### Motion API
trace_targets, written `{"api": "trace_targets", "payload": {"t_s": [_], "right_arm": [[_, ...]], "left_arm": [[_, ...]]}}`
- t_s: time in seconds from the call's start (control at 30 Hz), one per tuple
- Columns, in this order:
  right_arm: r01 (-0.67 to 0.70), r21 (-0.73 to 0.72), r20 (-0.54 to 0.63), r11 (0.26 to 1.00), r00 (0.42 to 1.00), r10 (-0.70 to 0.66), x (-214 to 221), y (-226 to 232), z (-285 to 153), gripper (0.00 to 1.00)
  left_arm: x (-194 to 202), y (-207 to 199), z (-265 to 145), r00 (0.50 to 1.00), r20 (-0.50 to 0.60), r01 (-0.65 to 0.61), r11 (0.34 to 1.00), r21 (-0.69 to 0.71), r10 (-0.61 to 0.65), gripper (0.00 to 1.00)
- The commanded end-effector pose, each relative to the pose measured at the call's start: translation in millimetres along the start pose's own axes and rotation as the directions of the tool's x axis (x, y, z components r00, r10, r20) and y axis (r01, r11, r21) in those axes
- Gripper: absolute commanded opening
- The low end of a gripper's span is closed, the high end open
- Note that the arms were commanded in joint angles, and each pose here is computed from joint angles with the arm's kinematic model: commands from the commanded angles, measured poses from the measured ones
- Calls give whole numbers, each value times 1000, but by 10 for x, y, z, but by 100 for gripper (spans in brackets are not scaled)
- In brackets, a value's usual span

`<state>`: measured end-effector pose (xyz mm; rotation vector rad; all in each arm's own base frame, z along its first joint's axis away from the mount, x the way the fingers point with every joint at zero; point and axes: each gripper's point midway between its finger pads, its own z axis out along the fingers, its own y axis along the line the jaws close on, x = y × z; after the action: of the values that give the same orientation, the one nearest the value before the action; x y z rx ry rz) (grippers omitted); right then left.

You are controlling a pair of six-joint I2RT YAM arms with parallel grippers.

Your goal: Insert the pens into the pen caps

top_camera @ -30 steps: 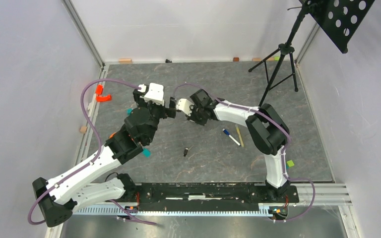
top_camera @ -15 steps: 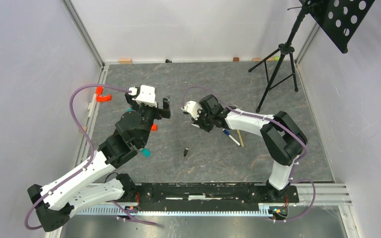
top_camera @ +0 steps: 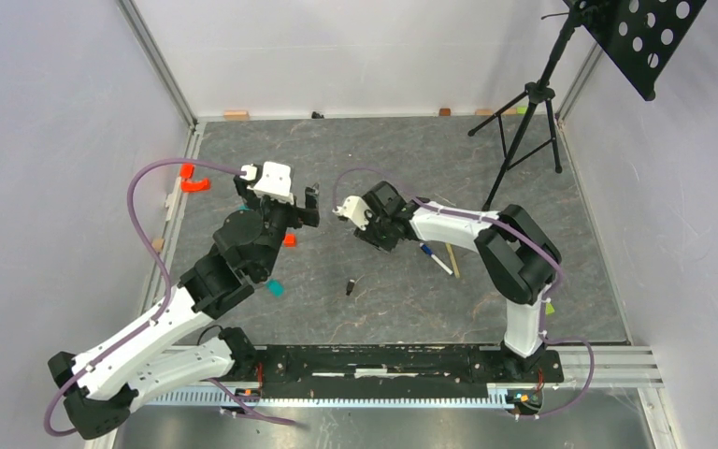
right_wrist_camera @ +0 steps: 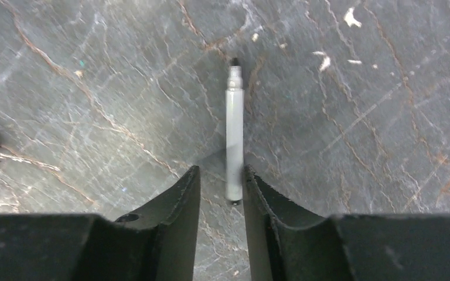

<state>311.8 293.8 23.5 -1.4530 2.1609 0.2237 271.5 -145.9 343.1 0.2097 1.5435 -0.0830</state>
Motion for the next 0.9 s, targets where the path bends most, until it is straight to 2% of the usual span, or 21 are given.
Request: {"api": "trace_targets", "payload": {"t_s": [0.0,0.2,0.27,0.37,0.47,0.57,0.73,0.8,0.87], "right_arm": [[32,-16,-127,999,991,-34,139,24,91,33],[6,-94,-174,996,984,-23,316,201,127,0],[-37,-81,-164,996,986,23,314,220,104,0],[-155,-66,-62,986,987,151,146,278,-34,0],[-285,-21,46,958,957,286,41,266,-200,0],[-389,-63,100,919,914,394,24,399,-308,0],[-528,-108,116,843,835,538,128,627,-317,0],[-563,-102,143,820,808,572,141,629,-366,0],[-589,-37,207,807,786,583,124,477,-478,0]], "left_arm": [[-255,59,-104,996,36,80,997,18,-81,100],[-153,116,-246,993,-27,117,993,26,-116,100],[-74,137,-311,989,-58,137,990,26,-135,100],[115,184,-413,977,-141,161,987,0,-159,100],[323,219,-515,956,-216,198,980,-32,-200,100],[518,161,-608,927,-289,243,970,-30,-241,100],[943,-35,-687,853,-440,292,956,-41,-280,98],[1121,-164,-711,805,-507,327,944,-52,-307,98],[1316,-282,-734,746,-578,348,934,-84,-330,97]]}}
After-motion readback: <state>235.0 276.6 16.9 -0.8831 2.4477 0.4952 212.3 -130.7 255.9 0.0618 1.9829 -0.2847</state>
